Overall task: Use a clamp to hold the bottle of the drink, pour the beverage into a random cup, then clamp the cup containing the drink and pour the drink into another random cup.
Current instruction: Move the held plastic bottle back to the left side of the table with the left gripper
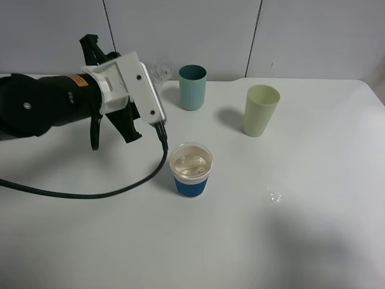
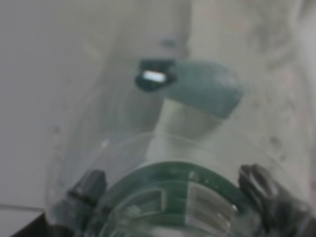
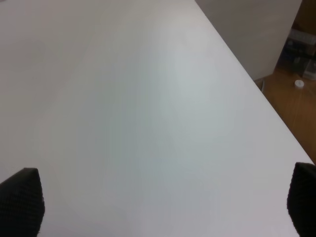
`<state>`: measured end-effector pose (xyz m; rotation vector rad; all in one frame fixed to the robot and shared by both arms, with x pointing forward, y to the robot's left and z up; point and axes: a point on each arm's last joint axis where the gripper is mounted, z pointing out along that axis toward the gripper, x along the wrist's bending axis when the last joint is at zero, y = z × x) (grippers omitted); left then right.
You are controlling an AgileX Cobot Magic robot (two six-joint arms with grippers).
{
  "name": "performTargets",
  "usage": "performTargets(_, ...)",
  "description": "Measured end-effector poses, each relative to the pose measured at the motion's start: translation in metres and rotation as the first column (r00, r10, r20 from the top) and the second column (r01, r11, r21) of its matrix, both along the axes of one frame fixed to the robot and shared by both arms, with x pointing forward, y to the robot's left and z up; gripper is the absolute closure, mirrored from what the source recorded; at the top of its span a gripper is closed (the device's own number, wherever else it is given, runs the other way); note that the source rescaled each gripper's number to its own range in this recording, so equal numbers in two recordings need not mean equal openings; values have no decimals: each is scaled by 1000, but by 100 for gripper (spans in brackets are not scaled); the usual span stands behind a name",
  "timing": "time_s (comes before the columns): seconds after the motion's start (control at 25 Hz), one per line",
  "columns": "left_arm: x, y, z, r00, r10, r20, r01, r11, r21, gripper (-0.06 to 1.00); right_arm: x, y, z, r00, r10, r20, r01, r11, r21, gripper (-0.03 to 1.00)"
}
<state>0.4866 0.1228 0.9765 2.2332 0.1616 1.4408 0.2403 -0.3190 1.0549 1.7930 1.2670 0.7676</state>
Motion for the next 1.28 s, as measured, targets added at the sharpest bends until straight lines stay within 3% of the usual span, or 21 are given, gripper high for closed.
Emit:
performTargets(0.04,5,8,5,999,8,-38,-11,997,-79,88,0,0,0,1000,0,0,0,1000,0,2)
performTargets(0.08,5,8,5,999,8,-38,-11,997,-79,88,0,0,0,1000,0,0,0,1000,0,2)
performTargets(0.12,9,17,10,997,19,-72,-30,988,-149,88,0,0,0,1000,0,0,0,1000,0,2)
performTargets(0.2,18,38,16,987,50,-154,-95,951,-296,88,0,0,0,1000,0,0,0,1000,0,2)
performTargets(0.24,18,38,16,987,50,-154,-95,951,-296,88,0,0,0,1000,0,0,0,1000,0,2)
performTargets(0.36,26,59,19,967,80,-241,-181,883,-433,88,0,0,0,1000,0,0,0,1000,0,2)
performTargets(0.52,34,80,20,931,63,-358,-283,745,-605,88,0,0,0,1000,0,0,0,1000,0,2)
performTargets(0.6,37,88,23,919,28,-394,-316,649,-692,88,0,0,0,1000,0,0,0,1000,0,2)
performTargets(0.72,39,96,27,915,-3,-404,-334,557,-760,88,0,0,0,1000,0,0,0,1000,0,2)
performTargets(0.76,40,97,28,915,-15,-404,-333,538,-774,88,0,0,0,1000,0,0,0,1000,0,2)
performTargets(0.8,41,104,33,921,-44,-387,-321,477,-818,88,0,0,0,1000,0,0,0,1000,0,2)
performTargets(0.84,41,107,35,927,-62,-369,-303,453,-838,88,0,0,0,1000,0,0,0,1000,0,2)
performTargets(0.92,38,111,32,931,-70,-358,-294,438,-850,88,0,0,0,1000,0,0,0,1000,0,2)
performTargets(1.04,36,115,29,933,-66,-354,-291,440,-850,88,0,0,0,1000,0,0,0,1000,0,2)
performTargets(1.12,32,123,13,937,-57,-344,-276,482,-832,88,0,0,0,1000,0,0,0,1000,0,2)
performTargets(1.2,33,125,1,930,-52,-364,-292,500,-815,88,0,0,0,1000,0,0,0,1000,0,2)
performTargets(1.28,35,125,-11,928,-55,-370,-285,536,-795,88,0,0,0,1000,0,0,0,1000,0,2)
